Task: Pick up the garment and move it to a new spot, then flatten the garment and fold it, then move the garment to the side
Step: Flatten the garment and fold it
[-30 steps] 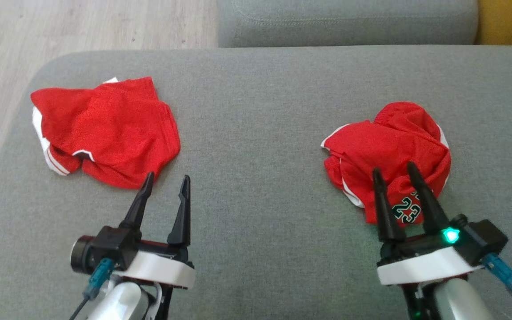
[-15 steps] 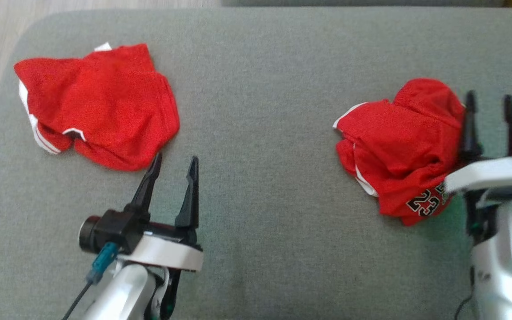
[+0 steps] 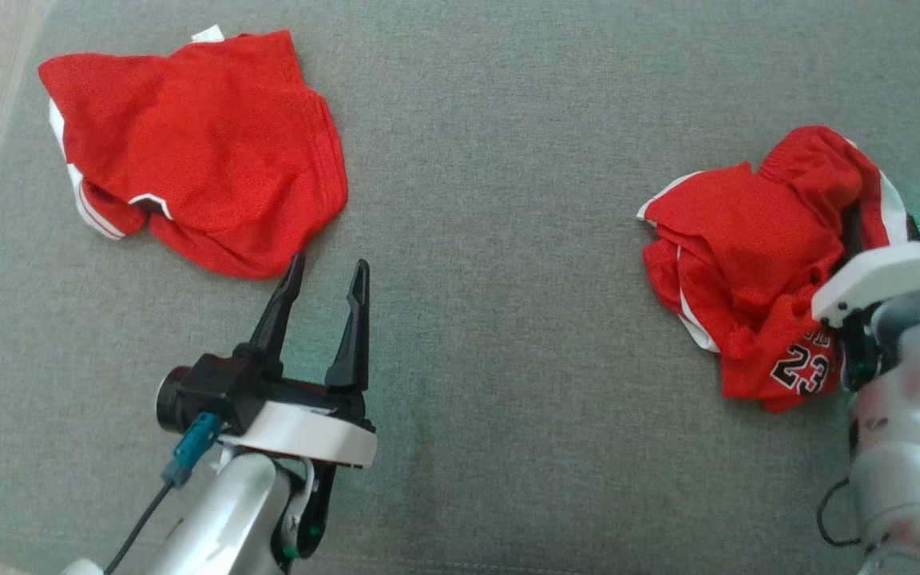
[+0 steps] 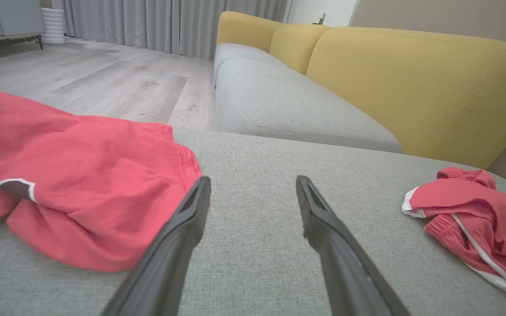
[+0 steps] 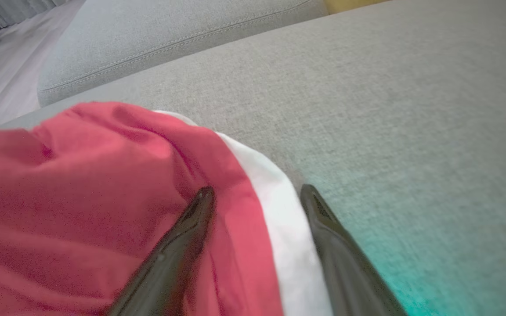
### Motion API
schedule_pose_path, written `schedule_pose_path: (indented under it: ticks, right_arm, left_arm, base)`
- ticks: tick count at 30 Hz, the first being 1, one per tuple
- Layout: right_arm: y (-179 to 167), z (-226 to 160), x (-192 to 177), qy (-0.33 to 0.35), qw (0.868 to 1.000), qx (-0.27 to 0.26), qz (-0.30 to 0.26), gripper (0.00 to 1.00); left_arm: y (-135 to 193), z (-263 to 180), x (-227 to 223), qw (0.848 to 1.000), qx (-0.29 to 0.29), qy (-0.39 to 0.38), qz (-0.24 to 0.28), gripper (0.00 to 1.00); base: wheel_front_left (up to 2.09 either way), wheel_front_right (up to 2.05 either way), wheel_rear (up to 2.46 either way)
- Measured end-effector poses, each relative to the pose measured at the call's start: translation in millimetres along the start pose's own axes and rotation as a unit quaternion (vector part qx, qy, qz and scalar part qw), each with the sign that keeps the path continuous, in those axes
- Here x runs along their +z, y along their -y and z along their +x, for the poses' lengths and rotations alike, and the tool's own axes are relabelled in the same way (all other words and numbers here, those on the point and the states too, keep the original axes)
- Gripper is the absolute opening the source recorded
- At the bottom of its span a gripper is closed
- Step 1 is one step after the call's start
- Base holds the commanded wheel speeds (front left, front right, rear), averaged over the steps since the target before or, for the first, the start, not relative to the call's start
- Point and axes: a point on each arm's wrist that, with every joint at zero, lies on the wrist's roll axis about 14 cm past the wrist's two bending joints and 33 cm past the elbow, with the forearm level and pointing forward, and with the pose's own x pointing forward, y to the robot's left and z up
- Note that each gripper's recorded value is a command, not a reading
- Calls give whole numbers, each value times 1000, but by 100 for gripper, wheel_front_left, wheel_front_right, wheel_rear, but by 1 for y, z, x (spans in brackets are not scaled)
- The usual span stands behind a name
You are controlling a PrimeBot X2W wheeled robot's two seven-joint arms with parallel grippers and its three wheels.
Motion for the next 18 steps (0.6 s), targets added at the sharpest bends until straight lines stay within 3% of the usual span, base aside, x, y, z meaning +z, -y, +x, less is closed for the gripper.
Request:
schedule_pose_path:
  ticks: [1, 2, 9, 14, 18]
  right_arm:
    - [-2, 2, 1, -1, 1000, 3, 1, 24]
    - [-4, 3, 4, 2, 1000, 5, 1, 0]
    - [1, -8, 34, 61, 998, -2, -29, 0]
    - [-2, -14, 133, 161, 983, -2, -89, 0]
    - [-4, -32, 229, 249, 957, -8, -149, 0]
  left_arm:
    - [-1, 0, 0, 1000, 1, 0, -1, 100]
    - [-2, 0, 1, 1000, 3, 1, -2, 100]
    - [6, 3, 13, 1000, -4, 20, -5, 100]
    - [15, 2, 26, 999, -13, 40, -16, 100]
    - [19, -4, 37, 998, -11, 57, -27, 100]
  base:
    - [0, 0, 0]
    - [0, 0, 0]
    - [0, 0, 0]
    - [0, 0, 0]
    - [0, 0, 0]
